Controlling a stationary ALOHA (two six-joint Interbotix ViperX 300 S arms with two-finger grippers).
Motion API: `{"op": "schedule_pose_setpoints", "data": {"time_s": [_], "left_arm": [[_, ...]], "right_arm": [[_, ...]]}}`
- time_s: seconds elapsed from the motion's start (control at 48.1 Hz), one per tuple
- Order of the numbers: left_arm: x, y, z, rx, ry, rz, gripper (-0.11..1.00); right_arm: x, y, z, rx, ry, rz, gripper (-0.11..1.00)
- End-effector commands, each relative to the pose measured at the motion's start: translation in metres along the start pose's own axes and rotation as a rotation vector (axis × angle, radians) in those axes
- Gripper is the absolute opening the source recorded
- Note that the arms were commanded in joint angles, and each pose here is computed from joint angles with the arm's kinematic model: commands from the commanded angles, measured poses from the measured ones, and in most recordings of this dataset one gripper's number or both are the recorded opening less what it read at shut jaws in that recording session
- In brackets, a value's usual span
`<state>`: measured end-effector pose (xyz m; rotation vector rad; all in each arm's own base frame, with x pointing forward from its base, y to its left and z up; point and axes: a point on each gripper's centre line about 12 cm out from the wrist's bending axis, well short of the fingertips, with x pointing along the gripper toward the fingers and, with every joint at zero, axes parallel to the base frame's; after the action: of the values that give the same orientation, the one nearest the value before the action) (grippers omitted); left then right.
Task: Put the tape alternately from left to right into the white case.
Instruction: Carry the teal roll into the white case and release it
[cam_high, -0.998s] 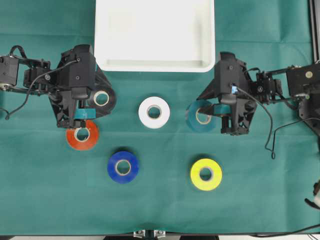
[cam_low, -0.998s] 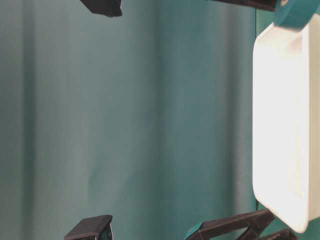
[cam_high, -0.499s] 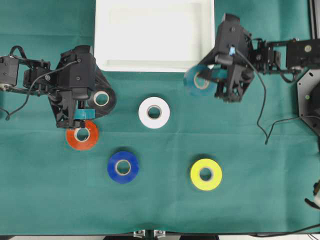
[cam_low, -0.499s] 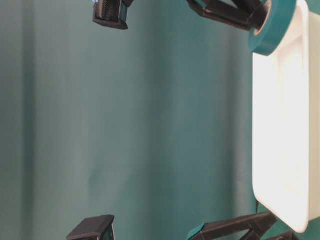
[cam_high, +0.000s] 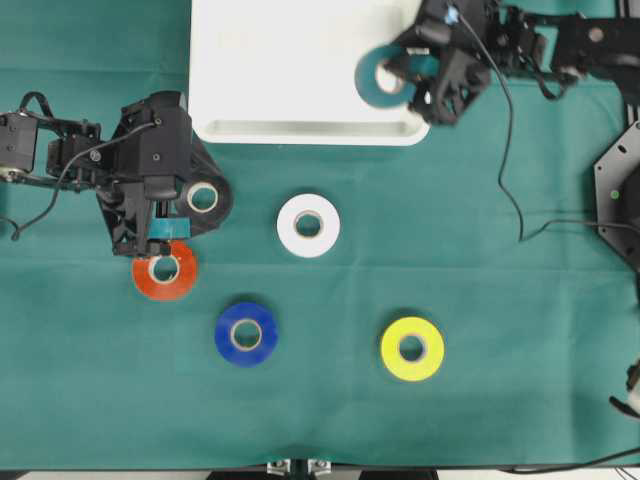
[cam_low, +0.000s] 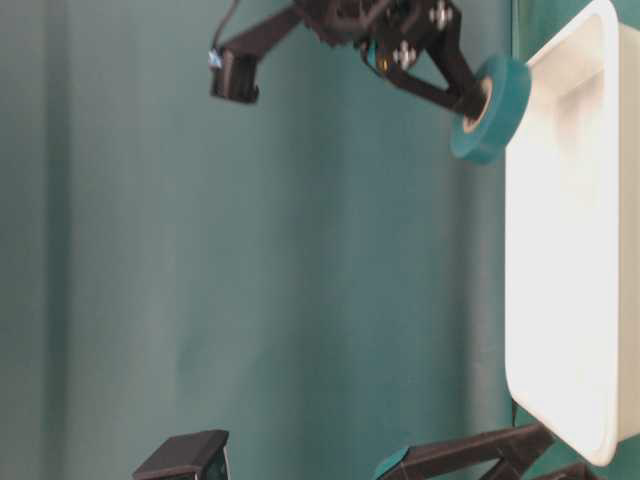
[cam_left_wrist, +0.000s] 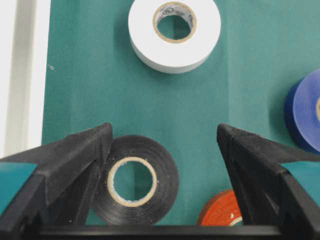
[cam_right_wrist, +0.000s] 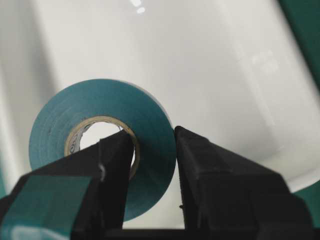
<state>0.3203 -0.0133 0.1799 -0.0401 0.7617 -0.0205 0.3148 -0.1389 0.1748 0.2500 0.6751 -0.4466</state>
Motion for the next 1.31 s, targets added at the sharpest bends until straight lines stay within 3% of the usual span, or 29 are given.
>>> {"op": "schedule_pose_setpoints", "data": {"time_s": [0.0,0.333,0.644,1.289], "left_arm": [[-0.004,0.000,0.013,-0.002,-0.038,-0.001,0.83],[-0.004,0.000,0.012,-0.004,-0.037,-0.001,0.82],[-0.003,0.000,0.012,-0.001,-0.035,-0.001,0.83],[-0.003,0.000,0.012,-0.002,-0.034,-0.001,0.82]], "right_arm": [[0.006,-0.010,0.018,0.019,-0.052,-0.015,0.27],[0.037,-0.037,0.020,0.048,-0.011,-0.073,0.27],[0.042,-0.058,0.017,0.054,0.005,-0.115,0.27],[0.042,-0.061,0.017,0.050,0.002,-0.120,0.27]]}}
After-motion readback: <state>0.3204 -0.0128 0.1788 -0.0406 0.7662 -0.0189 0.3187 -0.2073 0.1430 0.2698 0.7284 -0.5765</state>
